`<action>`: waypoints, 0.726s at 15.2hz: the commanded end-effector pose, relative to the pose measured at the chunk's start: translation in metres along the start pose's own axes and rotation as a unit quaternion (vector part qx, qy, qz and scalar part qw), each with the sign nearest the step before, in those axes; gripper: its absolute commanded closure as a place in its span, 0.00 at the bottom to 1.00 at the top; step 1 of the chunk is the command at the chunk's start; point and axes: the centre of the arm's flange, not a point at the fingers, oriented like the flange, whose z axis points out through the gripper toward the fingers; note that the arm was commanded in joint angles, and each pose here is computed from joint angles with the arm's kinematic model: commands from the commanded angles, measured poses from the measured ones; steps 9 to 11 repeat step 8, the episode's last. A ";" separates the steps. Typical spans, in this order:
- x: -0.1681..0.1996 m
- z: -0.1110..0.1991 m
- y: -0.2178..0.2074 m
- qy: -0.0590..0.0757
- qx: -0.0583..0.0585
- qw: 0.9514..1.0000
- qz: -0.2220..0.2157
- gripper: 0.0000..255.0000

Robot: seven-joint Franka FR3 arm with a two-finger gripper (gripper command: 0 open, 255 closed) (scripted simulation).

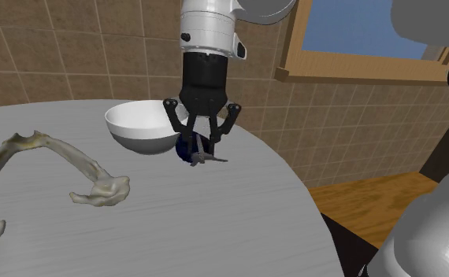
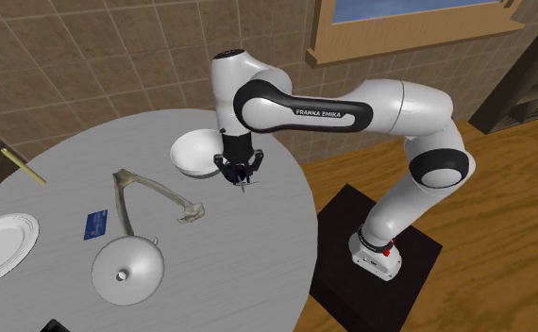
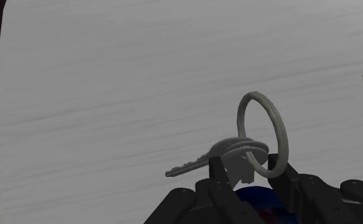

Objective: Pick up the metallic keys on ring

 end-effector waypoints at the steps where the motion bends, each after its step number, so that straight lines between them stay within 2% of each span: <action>1: -0.003 -0.012 0.001 0.000 0.000 1.000 0.000 1.00; 6: -0.009 -0.037 0.000 0.000 0.000 1.000 0.000 1.00; 11: -0.009 -0.038 0.000 0.000 0.000 1.000 0.000 1.00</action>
